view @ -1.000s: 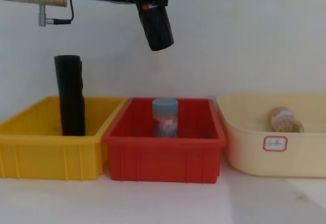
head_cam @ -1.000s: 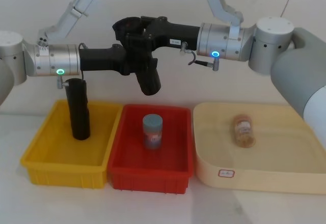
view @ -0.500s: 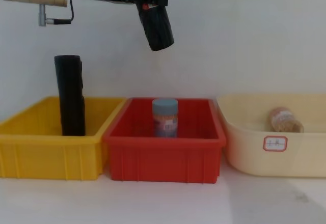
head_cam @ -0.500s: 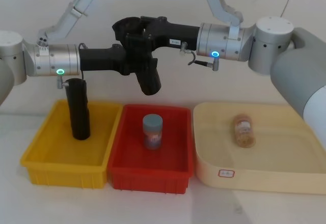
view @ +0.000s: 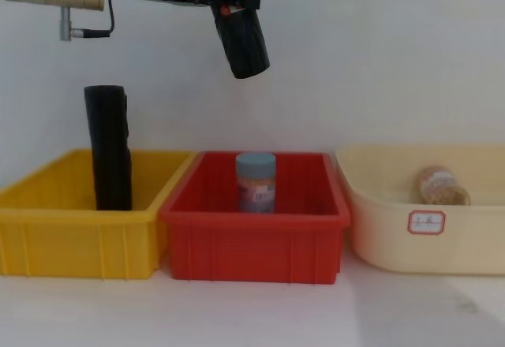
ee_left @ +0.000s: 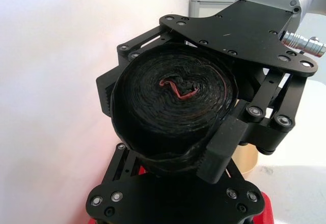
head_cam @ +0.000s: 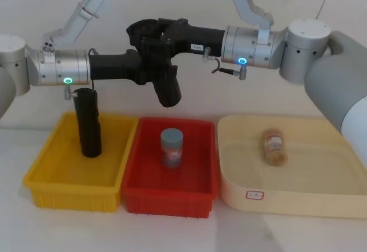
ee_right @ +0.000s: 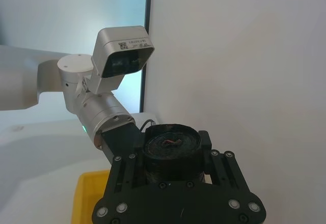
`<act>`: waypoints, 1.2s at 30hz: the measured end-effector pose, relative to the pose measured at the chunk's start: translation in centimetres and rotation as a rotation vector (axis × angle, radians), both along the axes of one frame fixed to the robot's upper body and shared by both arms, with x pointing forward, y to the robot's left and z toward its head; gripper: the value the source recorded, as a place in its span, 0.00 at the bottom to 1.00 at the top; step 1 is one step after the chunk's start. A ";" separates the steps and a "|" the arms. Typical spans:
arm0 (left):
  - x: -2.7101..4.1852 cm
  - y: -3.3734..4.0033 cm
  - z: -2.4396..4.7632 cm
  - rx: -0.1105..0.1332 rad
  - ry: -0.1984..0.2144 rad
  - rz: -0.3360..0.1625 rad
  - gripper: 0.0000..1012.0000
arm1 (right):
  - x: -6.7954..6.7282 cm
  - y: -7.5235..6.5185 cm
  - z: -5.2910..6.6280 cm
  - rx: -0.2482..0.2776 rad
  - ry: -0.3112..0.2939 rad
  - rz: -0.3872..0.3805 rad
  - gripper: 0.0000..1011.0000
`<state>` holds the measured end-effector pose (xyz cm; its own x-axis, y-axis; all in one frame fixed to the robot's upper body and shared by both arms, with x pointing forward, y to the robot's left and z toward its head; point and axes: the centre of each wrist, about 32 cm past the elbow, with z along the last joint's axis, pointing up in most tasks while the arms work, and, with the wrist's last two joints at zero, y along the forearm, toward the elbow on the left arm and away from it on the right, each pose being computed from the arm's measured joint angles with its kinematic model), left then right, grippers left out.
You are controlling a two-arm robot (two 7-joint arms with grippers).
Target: Pick up the garbage bag with the one hand and transfer it to the other hand.
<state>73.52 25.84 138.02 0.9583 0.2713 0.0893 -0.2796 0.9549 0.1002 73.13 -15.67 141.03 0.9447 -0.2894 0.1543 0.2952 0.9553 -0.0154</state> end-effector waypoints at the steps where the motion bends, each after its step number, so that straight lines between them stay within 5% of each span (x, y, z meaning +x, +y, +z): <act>1: 0.00 0.00 0.00 0.000 0.000 0.000 0.44 | 0.0 0.0 0.0 0.000 0.000 0.000 0.60; 28: 0.00 0.00 0.00 0.000 0.000 0.000 0.44 | 0.0 0.0 0.0 0.000 0.000 0.000 0.60; 36: 0.00 0.00 0.01 0.000 0.000 0.000 0.69 | 0.0 0.0 0.0 0.000 0.000 0.001 0.60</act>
<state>73.52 25.83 138.03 0.9582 0.2717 0.0894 -0.2801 0.9548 0.0997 73.13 -15.66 141.03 0.9450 -0.2884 0.1544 0.2943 0.9556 -0.0158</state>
